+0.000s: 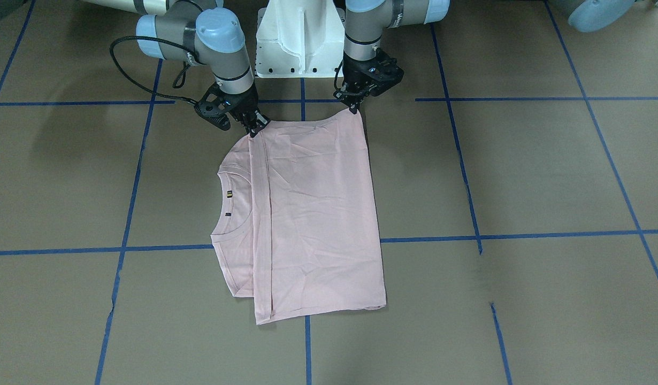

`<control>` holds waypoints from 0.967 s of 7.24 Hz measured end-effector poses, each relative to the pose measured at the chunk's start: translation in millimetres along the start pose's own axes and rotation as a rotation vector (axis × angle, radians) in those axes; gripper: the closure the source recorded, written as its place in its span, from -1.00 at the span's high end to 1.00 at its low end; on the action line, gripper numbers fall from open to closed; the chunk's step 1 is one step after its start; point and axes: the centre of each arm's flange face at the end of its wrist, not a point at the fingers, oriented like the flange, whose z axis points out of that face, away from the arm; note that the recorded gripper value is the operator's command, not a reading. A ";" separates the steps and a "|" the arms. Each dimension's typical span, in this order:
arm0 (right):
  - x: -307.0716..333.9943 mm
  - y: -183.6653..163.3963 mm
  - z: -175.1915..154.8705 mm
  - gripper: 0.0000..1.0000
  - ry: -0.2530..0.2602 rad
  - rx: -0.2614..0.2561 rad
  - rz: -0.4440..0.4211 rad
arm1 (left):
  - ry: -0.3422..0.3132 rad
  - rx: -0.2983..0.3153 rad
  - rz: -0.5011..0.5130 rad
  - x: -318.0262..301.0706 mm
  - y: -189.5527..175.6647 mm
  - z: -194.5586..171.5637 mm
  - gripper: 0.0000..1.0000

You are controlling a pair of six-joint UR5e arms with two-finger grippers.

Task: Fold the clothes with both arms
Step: 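Grasp the shirt's near edge with both grippers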

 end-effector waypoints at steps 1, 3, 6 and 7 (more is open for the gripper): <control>-0.8 0.1 -3.3 -1.00 -0.007 -0.001 0.000 | 0.000 -0.001 0.000 0.1 0.4 -0.1 -1.00; -1.5 0.9 -17.6 -1.00 -0.031 -0.009 -0.003 | -0.005 0.000 0.001 0.0 1.7 -2.1 -1.00; 15.9 12.5 -47.2 -1.00 -0.064 -0.051 -0.032 | -0.062 -0.047 0.048 -24.0 37.0 -26.2 -1.00; 31.3 20.6 -59.4 -1.00 -0.073 -0.072 -0.048 | -0.067 -0.076 0.071 -39.1 51.8 -39.5 -1.00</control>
